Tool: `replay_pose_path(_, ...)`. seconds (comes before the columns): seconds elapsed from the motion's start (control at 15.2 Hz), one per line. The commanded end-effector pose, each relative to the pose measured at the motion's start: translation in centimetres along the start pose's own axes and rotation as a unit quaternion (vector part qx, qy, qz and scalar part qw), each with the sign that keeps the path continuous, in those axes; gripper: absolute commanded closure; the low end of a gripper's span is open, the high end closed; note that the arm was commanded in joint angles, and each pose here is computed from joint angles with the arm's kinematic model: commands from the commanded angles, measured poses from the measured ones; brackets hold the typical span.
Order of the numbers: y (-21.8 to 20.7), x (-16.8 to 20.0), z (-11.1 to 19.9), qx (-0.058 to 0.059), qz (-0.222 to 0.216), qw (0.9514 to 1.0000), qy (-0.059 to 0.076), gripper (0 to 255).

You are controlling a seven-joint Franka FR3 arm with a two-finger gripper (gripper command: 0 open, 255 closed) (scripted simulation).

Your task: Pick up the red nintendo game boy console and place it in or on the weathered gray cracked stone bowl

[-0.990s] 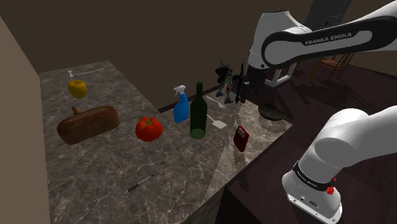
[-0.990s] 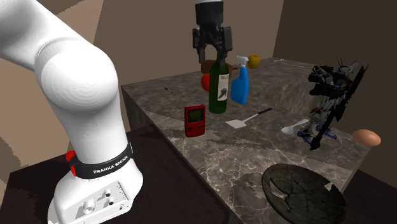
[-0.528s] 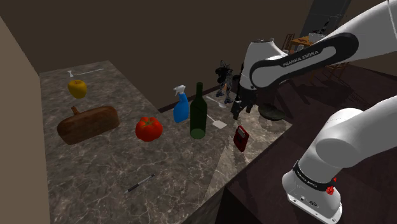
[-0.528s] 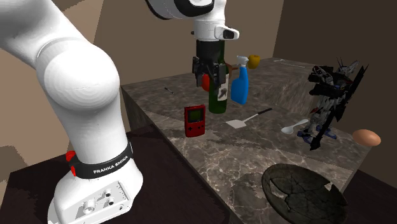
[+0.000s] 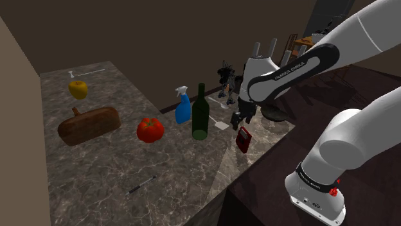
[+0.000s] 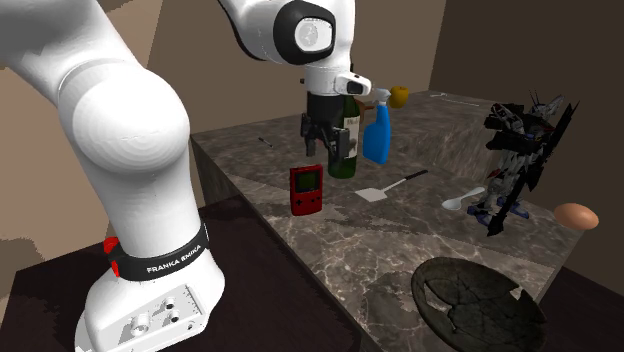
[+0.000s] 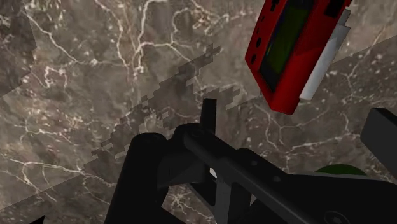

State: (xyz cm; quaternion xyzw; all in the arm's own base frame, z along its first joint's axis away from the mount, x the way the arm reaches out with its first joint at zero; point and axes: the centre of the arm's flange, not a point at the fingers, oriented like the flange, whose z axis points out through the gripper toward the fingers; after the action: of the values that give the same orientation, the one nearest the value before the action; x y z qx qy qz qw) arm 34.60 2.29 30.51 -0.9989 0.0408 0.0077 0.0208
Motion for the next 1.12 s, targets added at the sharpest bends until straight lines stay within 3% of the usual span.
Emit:
replay_pose_path(0.0, -0.02, 0.0, 1.38, 0.0, 0.0, 1.0, 0.0, 0)
replay_pose_path(0.53, -0.02, 0.0, 1.37, 0.0, 0.0, 1.0, 0.0, 0)
replay_pose_path(0.59, -0.02, 0.0, 1.37, 0.0, 0.0, 1.0, 0.0, 255)
replay_pose_path(1.06, -0.01, -0.01, 1.37, 0.0, 0.0, 1.0, 0.0, 255)
